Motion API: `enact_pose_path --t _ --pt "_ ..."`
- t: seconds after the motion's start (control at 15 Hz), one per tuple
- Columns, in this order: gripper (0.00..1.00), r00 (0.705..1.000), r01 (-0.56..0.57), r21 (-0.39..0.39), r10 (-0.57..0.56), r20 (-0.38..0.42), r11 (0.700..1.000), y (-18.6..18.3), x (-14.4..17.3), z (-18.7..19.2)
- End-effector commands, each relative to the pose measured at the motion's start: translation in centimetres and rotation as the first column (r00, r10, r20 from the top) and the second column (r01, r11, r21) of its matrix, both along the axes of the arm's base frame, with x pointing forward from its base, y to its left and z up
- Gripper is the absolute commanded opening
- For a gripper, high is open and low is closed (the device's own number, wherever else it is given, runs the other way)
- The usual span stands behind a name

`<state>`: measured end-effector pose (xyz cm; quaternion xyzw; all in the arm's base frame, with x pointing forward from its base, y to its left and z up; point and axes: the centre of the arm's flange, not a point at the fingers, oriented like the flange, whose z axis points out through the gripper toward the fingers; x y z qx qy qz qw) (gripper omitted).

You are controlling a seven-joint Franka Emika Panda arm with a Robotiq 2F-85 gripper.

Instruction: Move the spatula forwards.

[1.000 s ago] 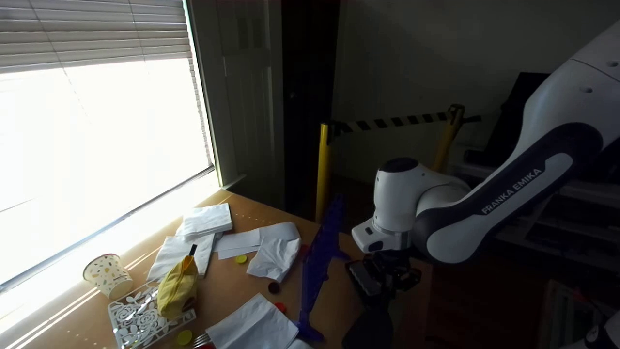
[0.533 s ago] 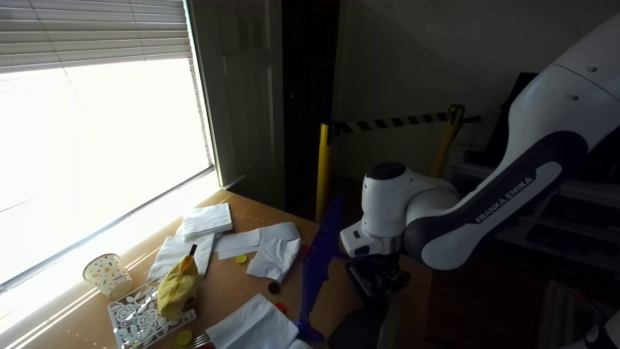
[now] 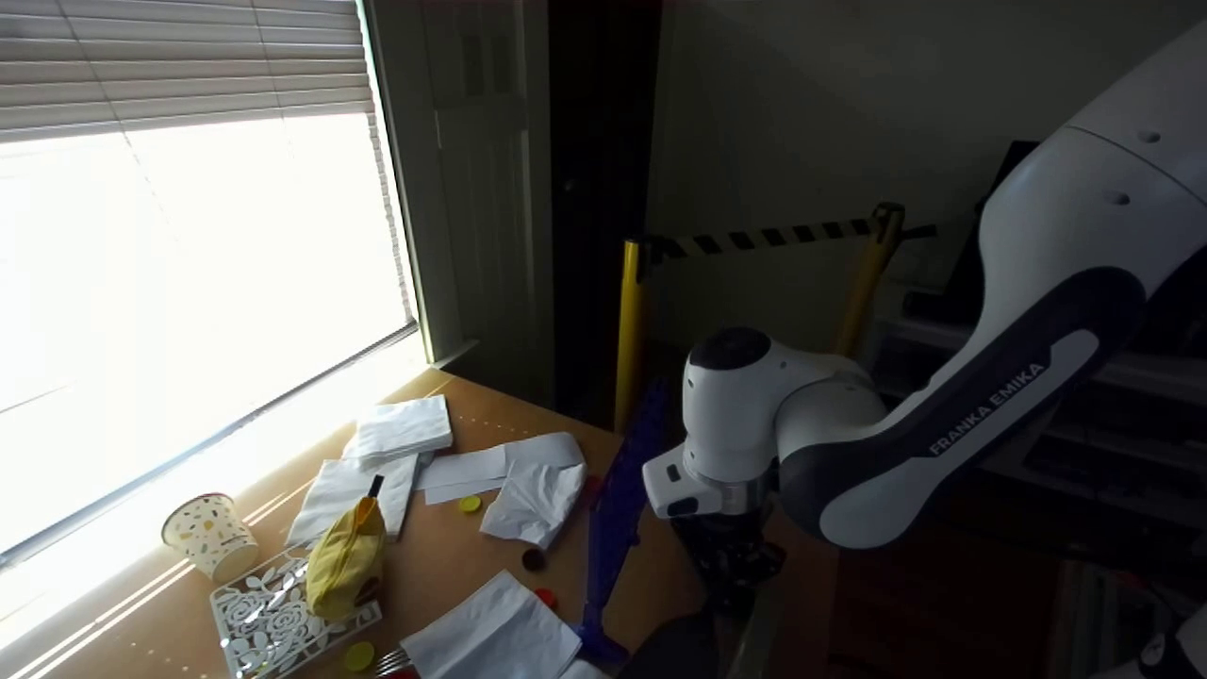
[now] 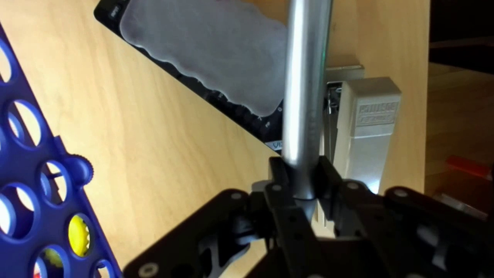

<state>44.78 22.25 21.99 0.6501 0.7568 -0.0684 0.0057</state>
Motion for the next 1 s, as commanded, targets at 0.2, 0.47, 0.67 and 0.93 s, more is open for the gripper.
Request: enact_pose_path --t 0.2,0.47,0.67,0.93 --pt "0.06 1.000 0.003 -0.063 -0.001 0.026 0.998 2.3 0.9 -1.5" --pt "0.06 1.000 -0.002 -0.058 0.003 0.013 0.998 3.2 1.1 -2.2" --pt "0.48 1.000 -0.002 -0.060 0.003 0.012 0.998 3.6 1.2 -2.4" --pt "0.70 1.000 -0.005 -0.058 0.006 0.013 0.998 4.0 1.2 -2.3"
